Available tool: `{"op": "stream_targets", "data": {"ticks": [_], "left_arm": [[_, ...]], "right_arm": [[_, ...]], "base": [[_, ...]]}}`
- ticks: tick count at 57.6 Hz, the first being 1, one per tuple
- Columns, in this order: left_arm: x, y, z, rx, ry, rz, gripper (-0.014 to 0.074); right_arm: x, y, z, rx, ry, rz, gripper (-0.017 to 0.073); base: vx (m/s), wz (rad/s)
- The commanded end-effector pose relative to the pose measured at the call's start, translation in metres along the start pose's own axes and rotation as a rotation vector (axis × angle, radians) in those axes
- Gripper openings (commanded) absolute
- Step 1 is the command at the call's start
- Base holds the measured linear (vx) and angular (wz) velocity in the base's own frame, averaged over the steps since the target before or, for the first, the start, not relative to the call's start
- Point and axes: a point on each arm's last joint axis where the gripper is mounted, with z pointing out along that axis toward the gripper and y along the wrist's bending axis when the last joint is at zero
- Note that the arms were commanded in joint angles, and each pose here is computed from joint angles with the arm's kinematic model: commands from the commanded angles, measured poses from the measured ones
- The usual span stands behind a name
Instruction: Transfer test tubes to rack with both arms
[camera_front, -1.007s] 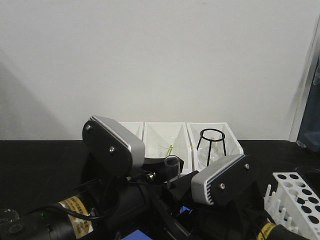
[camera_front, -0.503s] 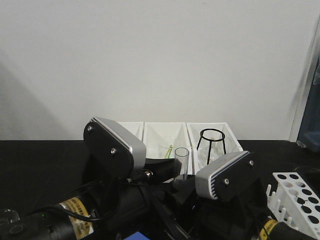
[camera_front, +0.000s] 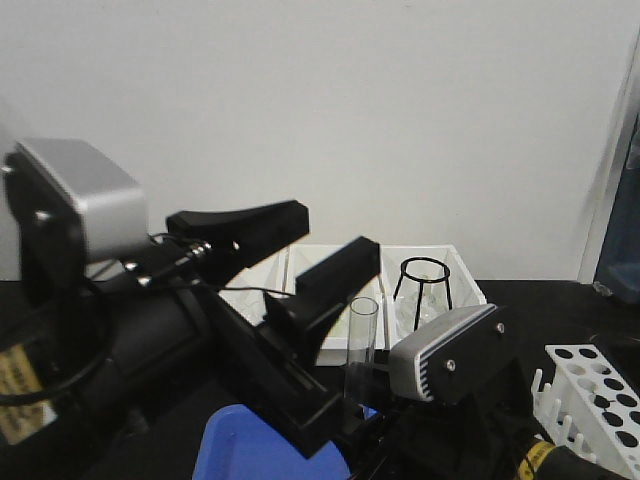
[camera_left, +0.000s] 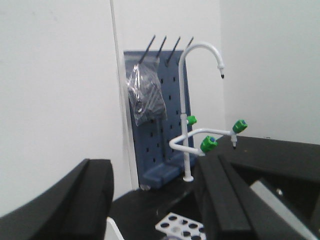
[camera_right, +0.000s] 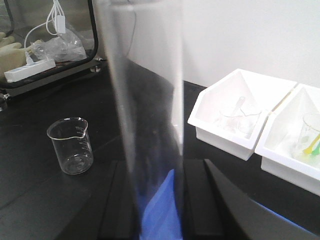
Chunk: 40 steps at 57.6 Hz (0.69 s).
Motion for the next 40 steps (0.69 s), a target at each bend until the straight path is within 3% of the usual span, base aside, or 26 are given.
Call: {"op": "stream_targets", "data": {"ticks": [1, 11, 16, 32, 40], "left_arm": [[-0.038, 0.000, -0.015, -0.011, -0.187, 0.028, 0.0478], [-0.052, 0.004, -0.030, -0.030, -0.200, 0.113, 0.0461], [-0.051, 0.010, -0.034, -0.055, -0.154, 0.098, 0.0435], [-0.035, 0.021, -0.033, -0.071, 0.025, 0.095, 0.0318], [-0.033, 0.021, -0.033, -0.067, 0.043, 0.093, 0.0172]], "right_arm": [[-0.024, -0.002, -0.006, 0.011, -0.141, -0.006, -0.0007], [-0.026, -0.011, -0.006, 0.050, -0.150, -0.031, -0.0007], [-0.027, -0.028, -0.007, 0.115, -0.163, -0.023, -0.0007], [-0.030, -0.124, -0.035, 0.498, -0.207, 0.002, -0.0007], [-0.026, -0.171, -0.066, 0.710, -0.211, 0.024, -0.0007]], "base": [[0.00, 0.00], [0.00, 0.00], [0.00, 0.00], [0.00, 0.00], [0.00, 0.00]]}}
